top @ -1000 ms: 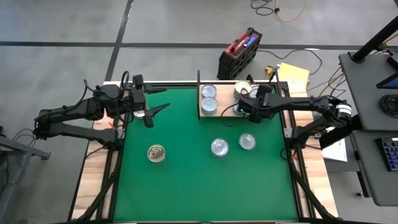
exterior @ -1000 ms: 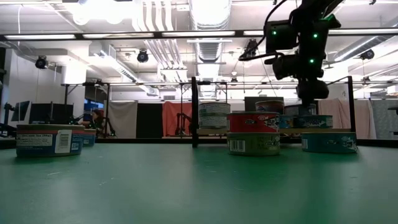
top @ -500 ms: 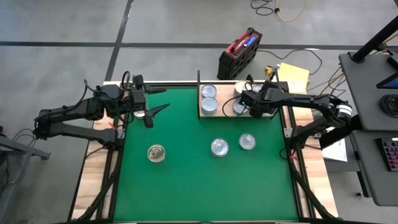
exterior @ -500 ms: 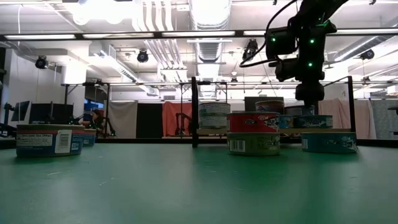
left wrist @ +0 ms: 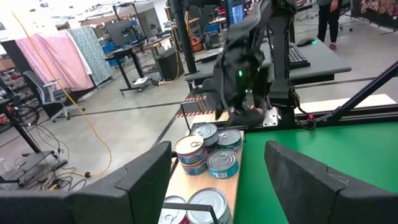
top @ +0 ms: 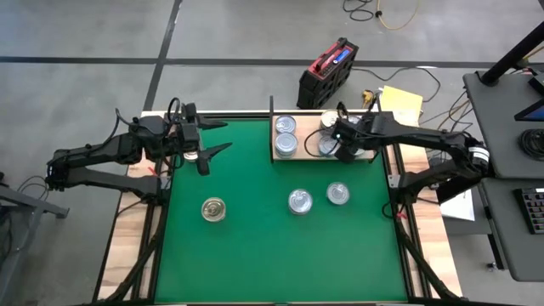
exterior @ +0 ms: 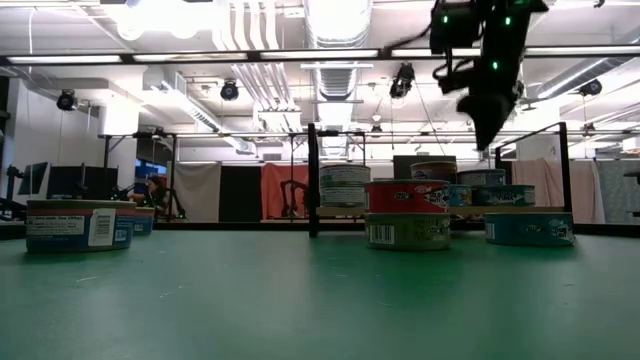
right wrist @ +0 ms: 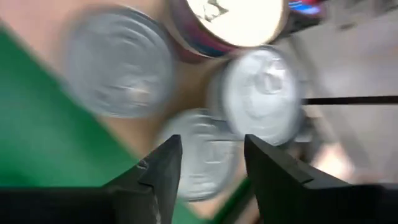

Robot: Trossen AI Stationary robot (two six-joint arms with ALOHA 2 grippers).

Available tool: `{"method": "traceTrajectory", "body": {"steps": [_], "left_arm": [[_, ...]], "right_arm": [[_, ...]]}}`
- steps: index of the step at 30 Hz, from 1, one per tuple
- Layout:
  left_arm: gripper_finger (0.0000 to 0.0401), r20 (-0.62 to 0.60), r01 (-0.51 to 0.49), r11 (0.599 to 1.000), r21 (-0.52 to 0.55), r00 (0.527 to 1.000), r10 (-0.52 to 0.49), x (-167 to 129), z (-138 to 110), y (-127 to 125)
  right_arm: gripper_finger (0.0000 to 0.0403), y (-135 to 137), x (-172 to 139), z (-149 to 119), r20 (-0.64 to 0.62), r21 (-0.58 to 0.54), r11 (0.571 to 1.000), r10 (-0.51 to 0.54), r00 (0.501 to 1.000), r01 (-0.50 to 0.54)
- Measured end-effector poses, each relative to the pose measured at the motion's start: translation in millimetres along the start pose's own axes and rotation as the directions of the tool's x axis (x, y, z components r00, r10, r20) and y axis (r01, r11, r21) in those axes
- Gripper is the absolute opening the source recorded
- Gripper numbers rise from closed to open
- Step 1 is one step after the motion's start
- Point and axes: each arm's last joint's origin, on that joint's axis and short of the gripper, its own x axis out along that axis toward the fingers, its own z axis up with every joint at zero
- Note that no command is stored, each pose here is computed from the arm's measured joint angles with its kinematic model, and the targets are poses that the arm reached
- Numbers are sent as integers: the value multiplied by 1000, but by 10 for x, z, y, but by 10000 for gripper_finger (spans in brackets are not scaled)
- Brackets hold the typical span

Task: Stack canned seafood by type on shelf
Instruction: Stack the blue tuna can on top of the blue tuna can on the shelf

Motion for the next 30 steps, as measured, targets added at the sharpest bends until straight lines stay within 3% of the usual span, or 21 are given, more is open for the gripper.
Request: {"method": "traceTrajectory", "body": {"steps": [4, 9, 15, 21, 30], "left_arm": [[242, -3, 1, 1000, 1, 1000, -1, 4, -11, -4], [242, -12, 3, 1000, 7, 1000, -3, 15, -40, -13], [242, -17, 4, 1000, 8, 1000, -4, 22, -59, -18], [242, -15, 4, 1000, 7, 1000, -4, 21, -58, -18], [242, -15, 4, 1000, 7, 1000, -4, 21, -58, -18]], "right_arm": [[126, -48, -120, 19, 25, 194, 966, 169, 985, -171], [34, -63, -92, -20, 5, 396, 901, 192, 981, -179], [11, 18, 79, -10, 10, 425, 893, 156, 988, -145], [9, -67, 222, -8, -26, 455, 890, 45, 999, -29], [9, -151, 330, 17, -57, 449, 893, 31, 998, -2]]}}
